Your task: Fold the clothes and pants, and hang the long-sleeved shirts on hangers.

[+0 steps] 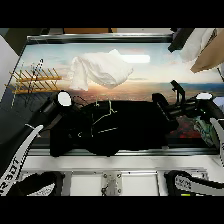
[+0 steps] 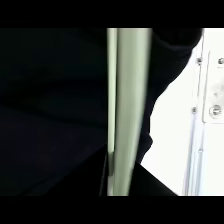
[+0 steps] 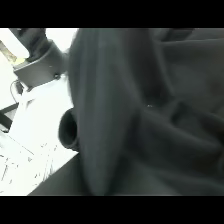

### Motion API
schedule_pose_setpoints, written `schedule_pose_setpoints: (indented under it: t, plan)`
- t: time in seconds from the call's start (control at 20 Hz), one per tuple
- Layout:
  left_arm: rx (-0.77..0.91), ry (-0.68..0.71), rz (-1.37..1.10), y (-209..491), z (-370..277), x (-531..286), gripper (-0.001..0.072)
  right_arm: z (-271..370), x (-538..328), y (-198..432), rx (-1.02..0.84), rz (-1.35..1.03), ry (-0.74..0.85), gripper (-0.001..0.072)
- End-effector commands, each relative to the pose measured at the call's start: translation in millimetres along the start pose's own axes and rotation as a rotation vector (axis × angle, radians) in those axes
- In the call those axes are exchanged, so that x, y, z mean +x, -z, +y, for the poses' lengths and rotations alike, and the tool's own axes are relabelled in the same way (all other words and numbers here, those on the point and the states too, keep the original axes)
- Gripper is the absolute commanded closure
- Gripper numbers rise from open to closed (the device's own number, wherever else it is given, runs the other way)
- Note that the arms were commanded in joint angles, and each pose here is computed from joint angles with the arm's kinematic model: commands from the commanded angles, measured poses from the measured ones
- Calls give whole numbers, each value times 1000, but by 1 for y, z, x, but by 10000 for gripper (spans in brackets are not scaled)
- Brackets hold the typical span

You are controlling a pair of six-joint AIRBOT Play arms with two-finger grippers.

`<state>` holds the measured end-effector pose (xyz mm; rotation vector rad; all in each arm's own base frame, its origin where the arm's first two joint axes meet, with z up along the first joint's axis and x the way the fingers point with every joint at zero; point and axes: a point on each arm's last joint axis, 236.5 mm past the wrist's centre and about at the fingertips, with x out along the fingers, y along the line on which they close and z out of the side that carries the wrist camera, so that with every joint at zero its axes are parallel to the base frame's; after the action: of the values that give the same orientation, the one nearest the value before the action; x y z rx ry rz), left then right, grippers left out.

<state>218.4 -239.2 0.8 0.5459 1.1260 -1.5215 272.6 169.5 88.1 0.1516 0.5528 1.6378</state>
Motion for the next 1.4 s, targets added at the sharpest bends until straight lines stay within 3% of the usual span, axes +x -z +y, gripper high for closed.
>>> schedule_pose_setpoints:
  t: [0.0,1.35]
  plan:
    - [4,-5,2,0,1,0,693,0,0,0,5,0,-1,684]
    - [5,12,18,4,-3,0,691,0,0,0,27,0,-1,691]
